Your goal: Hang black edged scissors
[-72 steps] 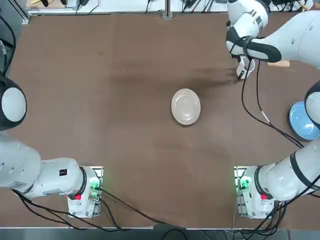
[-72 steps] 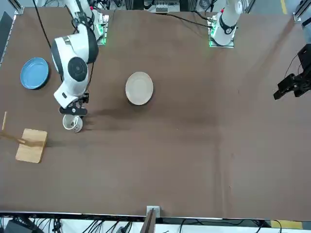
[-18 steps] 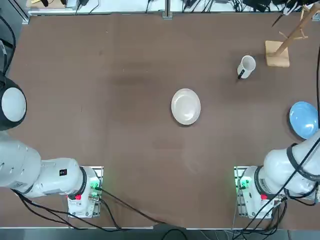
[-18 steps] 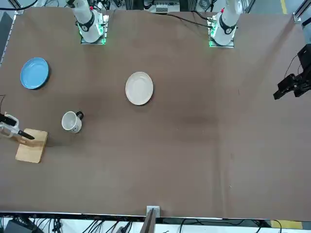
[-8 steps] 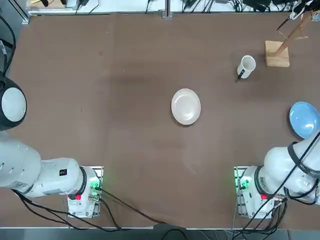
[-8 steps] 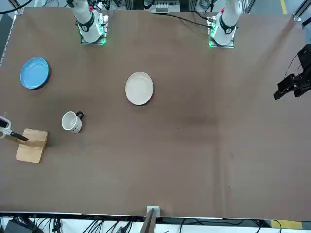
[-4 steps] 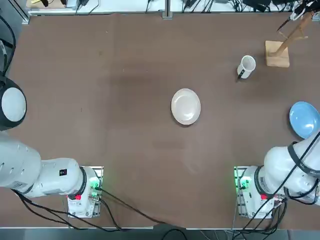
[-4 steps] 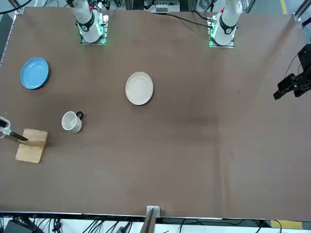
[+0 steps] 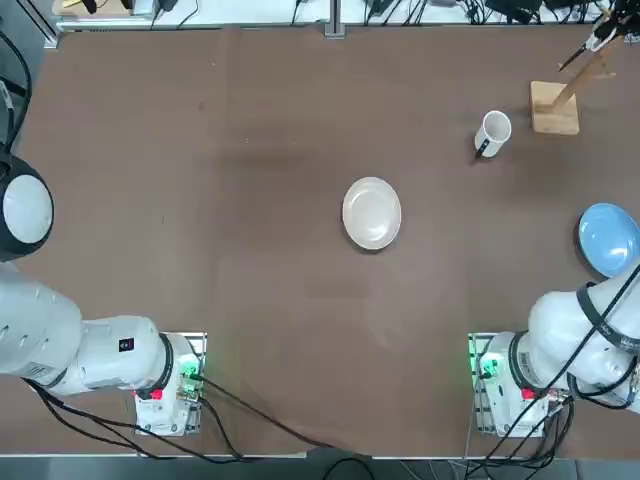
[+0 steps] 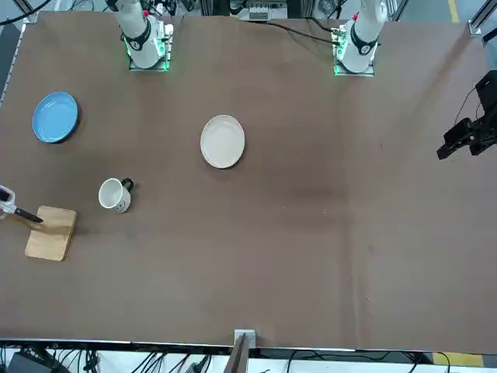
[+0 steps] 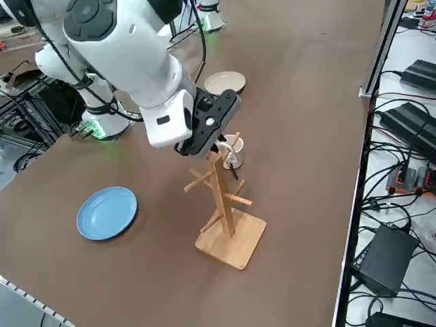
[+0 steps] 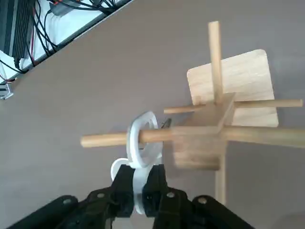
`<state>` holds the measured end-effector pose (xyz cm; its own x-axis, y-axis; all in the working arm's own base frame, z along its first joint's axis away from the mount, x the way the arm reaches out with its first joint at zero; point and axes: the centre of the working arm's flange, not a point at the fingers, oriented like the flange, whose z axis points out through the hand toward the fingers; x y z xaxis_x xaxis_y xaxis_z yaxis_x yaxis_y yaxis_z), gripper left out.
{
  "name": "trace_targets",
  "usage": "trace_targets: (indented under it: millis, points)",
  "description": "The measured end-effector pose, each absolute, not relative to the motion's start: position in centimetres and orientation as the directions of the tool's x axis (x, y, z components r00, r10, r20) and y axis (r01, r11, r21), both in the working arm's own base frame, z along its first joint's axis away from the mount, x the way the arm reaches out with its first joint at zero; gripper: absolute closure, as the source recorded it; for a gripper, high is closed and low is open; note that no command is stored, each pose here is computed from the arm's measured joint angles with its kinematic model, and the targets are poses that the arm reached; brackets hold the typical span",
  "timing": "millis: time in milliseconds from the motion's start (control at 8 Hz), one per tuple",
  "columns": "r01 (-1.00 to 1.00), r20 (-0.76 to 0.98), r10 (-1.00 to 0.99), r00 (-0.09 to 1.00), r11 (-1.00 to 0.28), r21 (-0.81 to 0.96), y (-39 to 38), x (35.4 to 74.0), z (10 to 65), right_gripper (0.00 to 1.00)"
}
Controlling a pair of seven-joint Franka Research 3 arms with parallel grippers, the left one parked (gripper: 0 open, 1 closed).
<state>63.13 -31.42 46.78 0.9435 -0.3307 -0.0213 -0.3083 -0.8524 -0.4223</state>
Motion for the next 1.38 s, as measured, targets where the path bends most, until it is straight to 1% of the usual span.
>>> trace_targets:
  millis: [875, 1000, 1375]
  points:
    - [-0.294, -0.012, -0.32, 0.947, -0.855, -0.428, -33.6, 62.3, 45.9, 0.88]
    - [-0.293, -0.012, -0.319, 0.948, -0.855, -0.428, -33.5, 62.3, 45.9, 0.74]
    - [-0.28, 0.0, -0.31, 0.951, -0.859, -0.429, -33.0, 62.6, 46.7, 0.22]
